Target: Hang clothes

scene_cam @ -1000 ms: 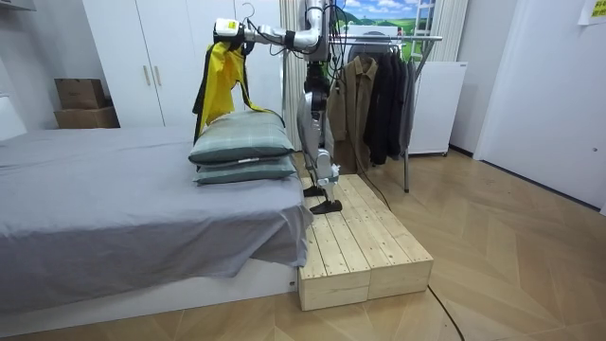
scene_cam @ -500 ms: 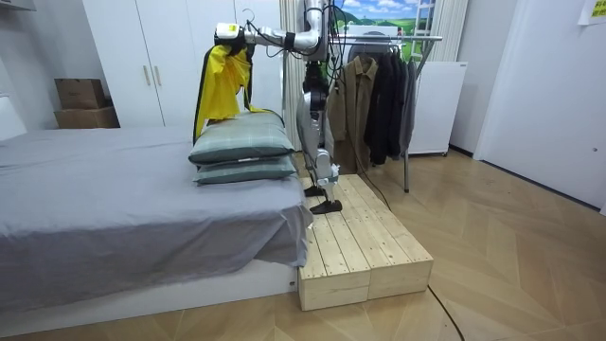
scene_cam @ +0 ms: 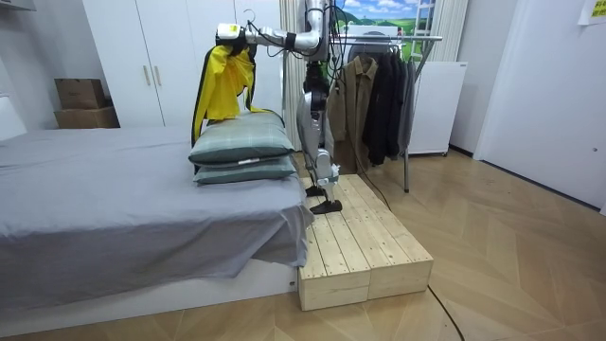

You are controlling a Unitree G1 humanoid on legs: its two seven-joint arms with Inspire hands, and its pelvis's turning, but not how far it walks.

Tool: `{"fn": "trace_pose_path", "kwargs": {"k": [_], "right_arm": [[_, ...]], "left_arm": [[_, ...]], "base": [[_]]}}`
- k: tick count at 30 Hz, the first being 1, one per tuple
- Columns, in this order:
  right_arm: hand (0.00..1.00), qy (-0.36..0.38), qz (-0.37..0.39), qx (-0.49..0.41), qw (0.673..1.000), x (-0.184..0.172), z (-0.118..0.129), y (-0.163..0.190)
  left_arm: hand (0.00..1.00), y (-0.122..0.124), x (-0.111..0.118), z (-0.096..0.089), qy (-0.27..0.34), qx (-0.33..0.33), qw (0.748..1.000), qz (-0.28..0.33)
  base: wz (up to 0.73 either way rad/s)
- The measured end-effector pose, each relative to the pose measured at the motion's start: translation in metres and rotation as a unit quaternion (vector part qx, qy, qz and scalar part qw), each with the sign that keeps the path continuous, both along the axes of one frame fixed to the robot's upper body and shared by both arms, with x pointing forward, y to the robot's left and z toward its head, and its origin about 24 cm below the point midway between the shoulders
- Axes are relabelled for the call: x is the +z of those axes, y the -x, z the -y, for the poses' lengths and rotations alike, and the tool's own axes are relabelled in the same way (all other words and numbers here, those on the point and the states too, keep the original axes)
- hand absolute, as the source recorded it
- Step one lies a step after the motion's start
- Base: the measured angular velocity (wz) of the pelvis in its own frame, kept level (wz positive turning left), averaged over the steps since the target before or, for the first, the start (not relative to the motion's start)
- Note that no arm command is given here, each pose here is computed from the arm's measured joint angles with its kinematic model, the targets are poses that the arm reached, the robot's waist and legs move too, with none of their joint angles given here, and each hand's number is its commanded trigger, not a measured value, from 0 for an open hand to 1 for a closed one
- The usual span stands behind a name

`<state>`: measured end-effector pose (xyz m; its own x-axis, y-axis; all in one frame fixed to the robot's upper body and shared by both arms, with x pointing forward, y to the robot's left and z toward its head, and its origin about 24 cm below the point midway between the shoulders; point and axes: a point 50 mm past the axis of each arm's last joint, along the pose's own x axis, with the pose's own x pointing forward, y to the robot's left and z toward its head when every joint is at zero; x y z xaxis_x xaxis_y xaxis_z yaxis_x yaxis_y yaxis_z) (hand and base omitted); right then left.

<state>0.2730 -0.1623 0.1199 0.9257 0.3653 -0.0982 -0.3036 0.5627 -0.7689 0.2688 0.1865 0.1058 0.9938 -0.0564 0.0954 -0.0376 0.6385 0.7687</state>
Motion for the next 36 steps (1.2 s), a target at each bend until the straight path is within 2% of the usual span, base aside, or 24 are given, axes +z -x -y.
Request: {"fn": "trace_pose_path", "kwargs": {"k": [11, 27, 36], "right_arm": [[0.00, -0.003, 0.006, -0.003, 1.000, 0.003, 0.002, 0.000], [0.00, 0.007, 0.143, -0.045, 0.989, 0.046, 0.005, 0.012], [0.00, 0.001, 0.161, -0.069, 0.985, 0.053, 0.016, 0.013]], "left_arm": [[1.00, 0.000, -0.001, 0.003, -0.003, 0.002, 1.000, 0.000], [1.00, 0.003, -0.009, 0.004, -0.012, 0.012, 1.000, -0.010], [1.00, 0.003, -0.009, 0.001, -0.030, 0.021, 0.999, -0.008]], "base": [[0.00], [0.00], [0.00]]}}
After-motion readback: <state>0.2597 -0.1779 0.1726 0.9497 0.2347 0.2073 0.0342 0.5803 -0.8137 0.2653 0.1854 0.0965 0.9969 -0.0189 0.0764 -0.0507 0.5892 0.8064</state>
